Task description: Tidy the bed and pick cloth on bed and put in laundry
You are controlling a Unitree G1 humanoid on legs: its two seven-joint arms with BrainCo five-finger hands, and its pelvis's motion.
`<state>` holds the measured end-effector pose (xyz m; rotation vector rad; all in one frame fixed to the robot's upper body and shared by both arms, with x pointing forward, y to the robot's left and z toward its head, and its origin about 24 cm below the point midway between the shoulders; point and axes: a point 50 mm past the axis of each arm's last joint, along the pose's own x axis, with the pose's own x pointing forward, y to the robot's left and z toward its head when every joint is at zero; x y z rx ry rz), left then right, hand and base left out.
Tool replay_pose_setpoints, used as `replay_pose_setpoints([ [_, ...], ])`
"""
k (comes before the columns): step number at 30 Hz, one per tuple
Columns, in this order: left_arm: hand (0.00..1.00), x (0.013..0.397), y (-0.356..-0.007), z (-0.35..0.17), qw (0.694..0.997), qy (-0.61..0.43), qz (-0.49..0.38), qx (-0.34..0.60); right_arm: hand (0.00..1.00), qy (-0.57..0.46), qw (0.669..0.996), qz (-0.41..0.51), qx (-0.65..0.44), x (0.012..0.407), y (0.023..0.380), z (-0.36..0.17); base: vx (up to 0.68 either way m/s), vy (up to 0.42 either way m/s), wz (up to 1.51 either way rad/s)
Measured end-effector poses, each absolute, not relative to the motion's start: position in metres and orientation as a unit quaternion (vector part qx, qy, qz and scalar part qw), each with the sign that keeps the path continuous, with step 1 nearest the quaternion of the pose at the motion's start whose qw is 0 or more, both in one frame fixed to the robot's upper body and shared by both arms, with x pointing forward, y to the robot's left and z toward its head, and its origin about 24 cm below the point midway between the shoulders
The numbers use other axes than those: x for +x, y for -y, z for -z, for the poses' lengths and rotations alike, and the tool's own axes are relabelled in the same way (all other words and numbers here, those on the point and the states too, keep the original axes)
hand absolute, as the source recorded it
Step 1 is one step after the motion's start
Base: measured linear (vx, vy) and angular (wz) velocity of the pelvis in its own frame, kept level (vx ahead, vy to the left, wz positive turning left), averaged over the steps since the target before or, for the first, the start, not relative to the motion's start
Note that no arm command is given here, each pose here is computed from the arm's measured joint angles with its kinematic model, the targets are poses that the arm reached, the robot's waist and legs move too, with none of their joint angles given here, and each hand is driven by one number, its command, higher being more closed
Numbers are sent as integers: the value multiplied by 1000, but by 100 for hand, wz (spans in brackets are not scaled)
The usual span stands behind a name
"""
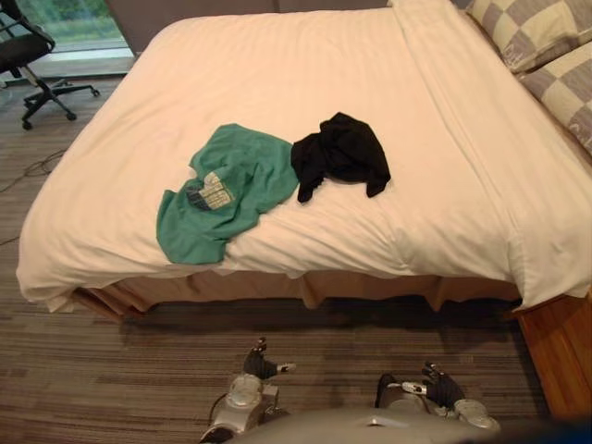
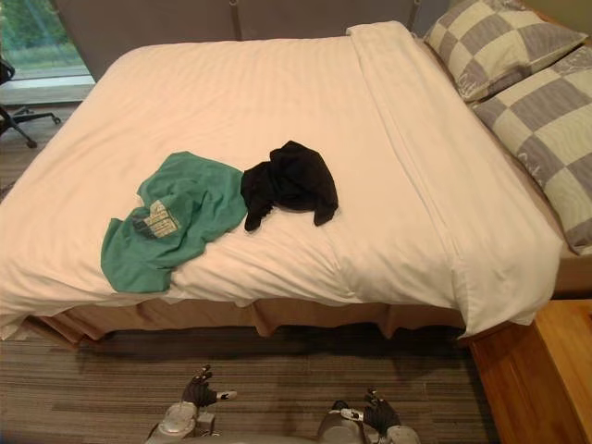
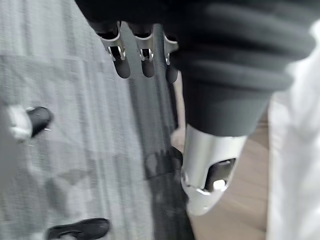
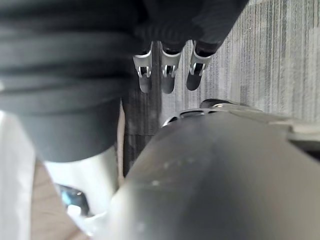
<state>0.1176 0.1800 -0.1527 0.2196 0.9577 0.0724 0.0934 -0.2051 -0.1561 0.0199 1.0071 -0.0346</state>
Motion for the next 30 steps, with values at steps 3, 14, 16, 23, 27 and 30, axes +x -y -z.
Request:
replay_pose_setpoints([
  [3,0,117,-188,153,872,-472,-34,122,0,-477,879,10,15,96,199,156,-51,-62,3],
  [14,0,102,-195,158,843,-508,-162,71,0,-489,872,25,21,91,205,157,40,-44,19],
  [16,0,100,-199,158,838,-509,-186,56,0,-491,871,18,14,92,205,157,9,-17,-2],
  [23,0,115,-175,153,873,-465,-134,61,0,-476,880,-3,-8,104,221,148,-33,-28,0],
  [27,0,114,-176,153,872,-467,-135,60,0,-478,879,-3,-7,102,220,148,-8,0,0],
  [30,0,110,-176,155,871,-472,-126,52,0,-481,877,0,2,98,218,150,47,-17,-5],
])
